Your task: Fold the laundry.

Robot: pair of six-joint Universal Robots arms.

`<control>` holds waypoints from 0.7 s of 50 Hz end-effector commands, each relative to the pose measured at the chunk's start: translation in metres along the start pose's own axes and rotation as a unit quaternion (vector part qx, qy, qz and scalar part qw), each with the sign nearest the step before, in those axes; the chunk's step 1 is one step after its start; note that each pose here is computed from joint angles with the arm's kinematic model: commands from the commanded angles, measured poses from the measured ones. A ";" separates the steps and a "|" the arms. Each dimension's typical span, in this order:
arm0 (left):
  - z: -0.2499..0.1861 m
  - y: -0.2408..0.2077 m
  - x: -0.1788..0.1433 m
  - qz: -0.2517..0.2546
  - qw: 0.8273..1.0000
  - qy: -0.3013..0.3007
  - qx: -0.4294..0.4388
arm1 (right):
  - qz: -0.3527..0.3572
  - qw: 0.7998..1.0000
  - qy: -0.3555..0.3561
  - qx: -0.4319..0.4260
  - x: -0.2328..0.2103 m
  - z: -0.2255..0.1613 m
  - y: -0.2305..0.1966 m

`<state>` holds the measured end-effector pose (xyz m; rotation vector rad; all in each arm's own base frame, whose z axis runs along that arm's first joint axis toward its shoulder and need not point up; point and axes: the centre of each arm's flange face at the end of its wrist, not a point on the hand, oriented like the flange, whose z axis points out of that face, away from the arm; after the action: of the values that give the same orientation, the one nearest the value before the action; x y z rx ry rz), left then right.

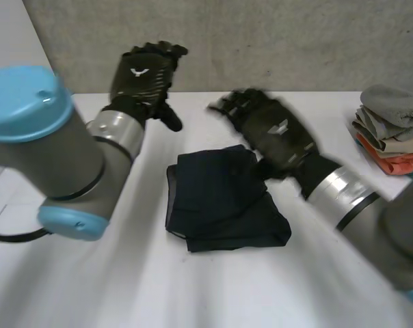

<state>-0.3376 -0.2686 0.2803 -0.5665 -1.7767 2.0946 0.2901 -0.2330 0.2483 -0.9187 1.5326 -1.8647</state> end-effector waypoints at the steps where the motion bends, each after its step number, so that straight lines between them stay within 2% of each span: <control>1: 0.012 0.027 0.042 -0.002 0.999 0.037 -0.035 | 0.097 0.991 0.084 -0.030 0.067 -0.006 -0.011; 7: 0.006 0.062 0.053 0.012 0.995 0.007 -0.096 | 0.135 0.978 0.055 -0.147 0.069 0.020 0.029; 11: 0.002 0.082 0.055 0.030 0.991 0.007 -0.128 | 0.106 0.974 0.032 -0.198 0.064 0.030 0.050; 14: -0.004 0.102 0.055 0.073 0.983 0.013 -0.167 | 0.070 0.975 0.004 -0.210 0.048 0.041 0.064; 21: -0.008 0.126 0.052 0.141 0.970 0.023 -0.198 | 0.047 0.965 -0.037 -0.254 0.016 0.039 0.097; 26: 0.006 0.141 0.024 0.152 0.965 -0.006 -0.214 | 0.031 0.964 -0.019 -0.264 0.017 0.036 0.104; 35: 0.004 0.163 0.018 0.191 0.951 -0.001 -0.241 | -0.029 0.964 -0.009 -0.265 0.022 0.040 0.128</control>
<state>-0.3579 -0.2894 0.1289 -1.0473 -2.3220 1.8812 0.3077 -0.2914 0.1459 -1.1508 2.0537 -1.4428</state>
